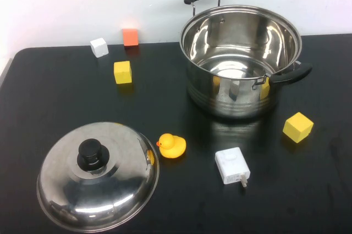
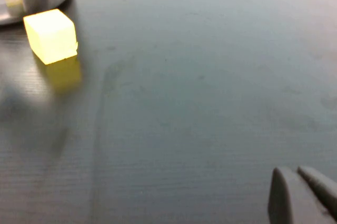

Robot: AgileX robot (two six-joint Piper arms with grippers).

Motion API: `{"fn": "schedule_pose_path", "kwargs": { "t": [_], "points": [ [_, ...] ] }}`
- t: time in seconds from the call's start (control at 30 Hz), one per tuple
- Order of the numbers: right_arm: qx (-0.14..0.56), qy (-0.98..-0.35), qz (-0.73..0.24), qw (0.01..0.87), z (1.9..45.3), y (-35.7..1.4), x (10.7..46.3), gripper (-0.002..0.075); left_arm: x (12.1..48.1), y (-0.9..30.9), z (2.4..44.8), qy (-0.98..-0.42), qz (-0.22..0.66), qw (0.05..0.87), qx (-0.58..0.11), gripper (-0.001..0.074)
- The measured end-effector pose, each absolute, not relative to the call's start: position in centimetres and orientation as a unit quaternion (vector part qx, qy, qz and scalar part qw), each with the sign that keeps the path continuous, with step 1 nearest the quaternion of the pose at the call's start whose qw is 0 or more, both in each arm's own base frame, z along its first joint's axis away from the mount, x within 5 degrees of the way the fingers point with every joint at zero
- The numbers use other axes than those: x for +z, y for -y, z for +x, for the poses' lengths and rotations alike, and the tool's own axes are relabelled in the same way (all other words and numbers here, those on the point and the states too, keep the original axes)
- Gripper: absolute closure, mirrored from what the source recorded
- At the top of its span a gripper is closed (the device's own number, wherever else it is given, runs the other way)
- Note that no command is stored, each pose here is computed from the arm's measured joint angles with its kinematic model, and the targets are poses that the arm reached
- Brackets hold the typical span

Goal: Cover the pot

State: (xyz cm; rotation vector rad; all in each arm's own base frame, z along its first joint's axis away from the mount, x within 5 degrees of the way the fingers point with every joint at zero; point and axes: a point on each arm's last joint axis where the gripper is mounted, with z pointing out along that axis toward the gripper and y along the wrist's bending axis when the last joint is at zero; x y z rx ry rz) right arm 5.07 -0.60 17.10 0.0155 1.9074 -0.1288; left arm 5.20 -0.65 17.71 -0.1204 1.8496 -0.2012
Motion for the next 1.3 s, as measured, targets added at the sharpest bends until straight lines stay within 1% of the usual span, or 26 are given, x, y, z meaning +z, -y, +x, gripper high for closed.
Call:
{"fn": "schedule_pose_path", "kwargs": {
  "t": [1.17, 1.3],
  "points": [
    [-0.055, -0.815, 0.007, 0.577, 5.07, 0.61, 17.1, 0.0728, 17.71, 0.65, 5.2, -0.797, -0.052, 0.596, -0.087, 0.0736],
    [-0.055, -0.815, 0.007, 0.577, 5.07, 0.61, 17.1, 0.0728, 17.85, 0.59, 5.32, -0.785, -0.054, 0.611, -0.086, 0.0736]
  ]
}}
